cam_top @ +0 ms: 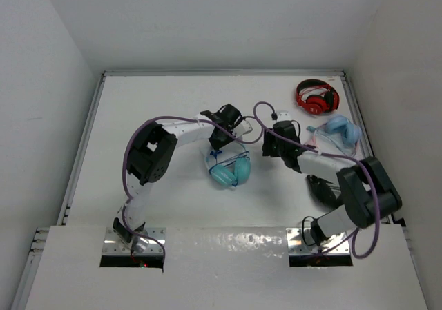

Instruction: Wrap the headphones

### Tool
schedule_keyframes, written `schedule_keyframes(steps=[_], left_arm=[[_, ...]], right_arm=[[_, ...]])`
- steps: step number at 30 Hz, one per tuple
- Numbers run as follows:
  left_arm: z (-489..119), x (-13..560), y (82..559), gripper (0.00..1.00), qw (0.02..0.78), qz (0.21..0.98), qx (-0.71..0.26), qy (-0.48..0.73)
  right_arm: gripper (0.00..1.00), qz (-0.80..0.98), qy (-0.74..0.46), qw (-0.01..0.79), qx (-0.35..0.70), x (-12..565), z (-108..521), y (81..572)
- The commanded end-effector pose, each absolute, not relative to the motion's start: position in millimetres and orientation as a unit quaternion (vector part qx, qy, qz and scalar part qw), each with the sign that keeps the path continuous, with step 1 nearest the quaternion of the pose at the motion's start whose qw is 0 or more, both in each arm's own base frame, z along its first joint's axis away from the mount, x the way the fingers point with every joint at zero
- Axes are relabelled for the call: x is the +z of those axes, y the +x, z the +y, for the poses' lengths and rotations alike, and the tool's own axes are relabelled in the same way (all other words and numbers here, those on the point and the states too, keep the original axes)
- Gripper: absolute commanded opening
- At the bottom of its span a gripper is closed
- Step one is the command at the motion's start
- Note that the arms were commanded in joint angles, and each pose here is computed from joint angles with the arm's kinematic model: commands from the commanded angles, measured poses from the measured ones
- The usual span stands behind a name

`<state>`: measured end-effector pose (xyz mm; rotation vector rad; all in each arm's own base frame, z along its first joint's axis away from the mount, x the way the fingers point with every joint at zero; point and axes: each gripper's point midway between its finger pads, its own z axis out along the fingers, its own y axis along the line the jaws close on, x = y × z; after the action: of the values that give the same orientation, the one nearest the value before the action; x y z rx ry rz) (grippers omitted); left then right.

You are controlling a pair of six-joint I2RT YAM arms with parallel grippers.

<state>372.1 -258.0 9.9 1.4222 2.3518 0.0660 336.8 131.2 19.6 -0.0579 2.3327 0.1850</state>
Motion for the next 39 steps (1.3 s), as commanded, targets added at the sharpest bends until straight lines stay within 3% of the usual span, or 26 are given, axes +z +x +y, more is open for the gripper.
schedule_keyframes(steps=[1, 5, 8, 11, 16, 27, 36, 39], left_arm=[[-249.4, -4.8, 379.5, 0.00, 0.194, 0.854, 0.065, 0.478], [-253.3, -3.1, 383.2, 0.01, 0.200, 0.861, 0.061, 0.464], [-256.3, -1.5, 386.4, 0.08, 0.203, 0.866, 0.056, 0.453], [-257.2, 0.9, 390.5, 0.16, 0.202, 0.873, 0.049, 0.441], [-258.5, 8.5, 397.8, 0.42, 0.209, 0.877, 0.044, 0.430], [-265.5, 37.9, 412.9, 0.63, 0.231, 0.881, 0.024, 0.413], [-242.2, 105.1, 444.9, 0.78, 0.278, 0.892, 0.028, 0.355], [-232.4, 135.3, 447.8, 0.84, 0.302, 0.890, 0.029, 0.339]], right_arm=[[0.46, 0.893, -0.007, 0.447, 0.052, 58.0, 115.0, 340.3], [0.49, 0.876, -0.022, 0.466, 0.123, 68.2, 135.3, 318.0], [0.53, 0.854, -0.081, 0.492, 0.148, 78.7, 165.5, 297.4], [0.61, 0.836, -0.132, 0.495, 0.199, 88.5, 203.3, 280.8], [0.73, 0.845, -0.115, 0.482, 0.203, 88.2, 218.5, 287.5], [0.73, 0.867, -0.122, 0.452, 0.173, 72.1, 239.9, 304.1], [0.70, 0.905, -0.080, 0.409, 0.086, 43.0, 218.5, 310.3], [0.64, 0.907, -0.087, 0.401, 0.088, 39.7, 222.3, 310.5]])
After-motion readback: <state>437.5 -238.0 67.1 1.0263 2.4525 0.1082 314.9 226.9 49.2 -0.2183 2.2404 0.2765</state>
